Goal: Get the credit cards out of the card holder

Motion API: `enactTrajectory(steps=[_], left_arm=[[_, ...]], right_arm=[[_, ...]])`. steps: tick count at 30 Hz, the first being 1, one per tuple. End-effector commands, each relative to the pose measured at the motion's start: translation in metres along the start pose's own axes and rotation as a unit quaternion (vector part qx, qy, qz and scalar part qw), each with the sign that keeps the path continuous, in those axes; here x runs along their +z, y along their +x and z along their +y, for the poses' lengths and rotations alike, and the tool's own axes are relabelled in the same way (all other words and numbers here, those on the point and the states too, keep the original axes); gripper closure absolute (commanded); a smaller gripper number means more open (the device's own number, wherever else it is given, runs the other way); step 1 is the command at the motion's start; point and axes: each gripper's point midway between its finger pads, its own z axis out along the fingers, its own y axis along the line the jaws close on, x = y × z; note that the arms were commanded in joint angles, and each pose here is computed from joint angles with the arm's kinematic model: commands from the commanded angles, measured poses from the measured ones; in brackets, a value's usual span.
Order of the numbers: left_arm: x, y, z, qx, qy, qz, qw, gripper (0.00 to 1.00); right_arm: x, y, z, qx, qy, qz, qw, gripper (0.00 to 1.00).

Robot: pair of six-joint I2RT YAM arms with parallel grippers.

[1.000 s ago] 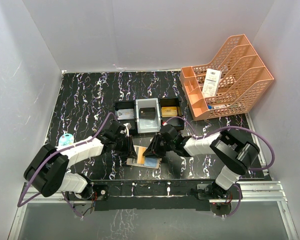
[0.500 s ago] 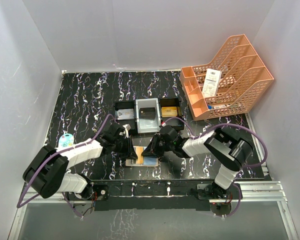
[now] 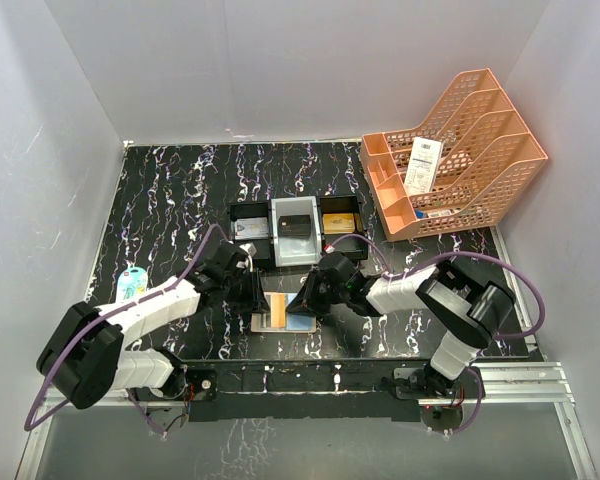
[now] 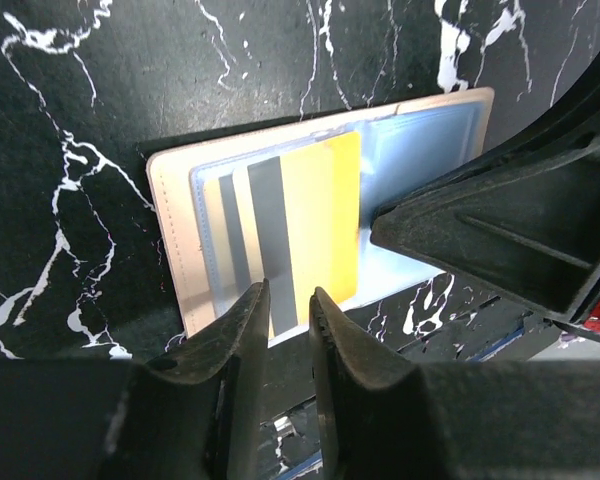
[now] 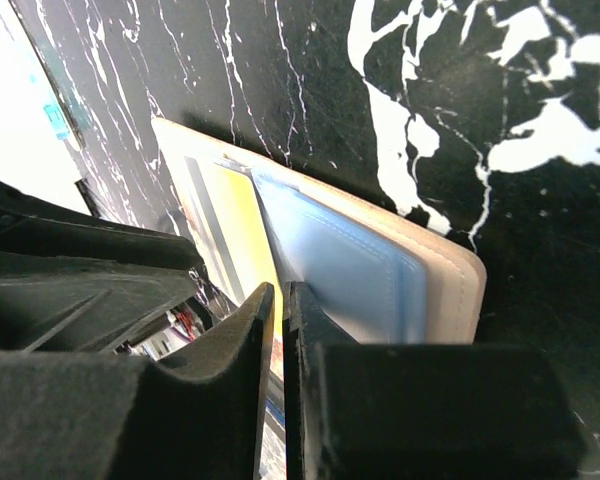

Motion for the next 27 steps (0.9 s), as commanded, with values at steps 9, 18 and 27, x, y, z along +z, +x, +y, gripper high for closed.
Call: enactTrajectory(steps=[9, 18, 27], left_arm=[[0.007, 0.014, 0.018, 0.011, -0.037, 0.036, 0.999, 0.88], [0.008, 0.024, 0.032, 0.009, -0.057, 0.044, 0.997, 0.93], [0.012, 0.033, 0.039, 0.001, -0.062, 0.054, 0.997, 0.95]], right_arm=[[-0.004, -0.005, 0.007, -0.022, 0.006, -0.012, 1.0, 0.85], [-0.001, -0.004, 0.001, -0.033, 0.027, -0.009, 0.999, 0.76], [0.009, 0.008, 0.001, -0.048, 0.031, 0.015, 0.998, 0.72]])
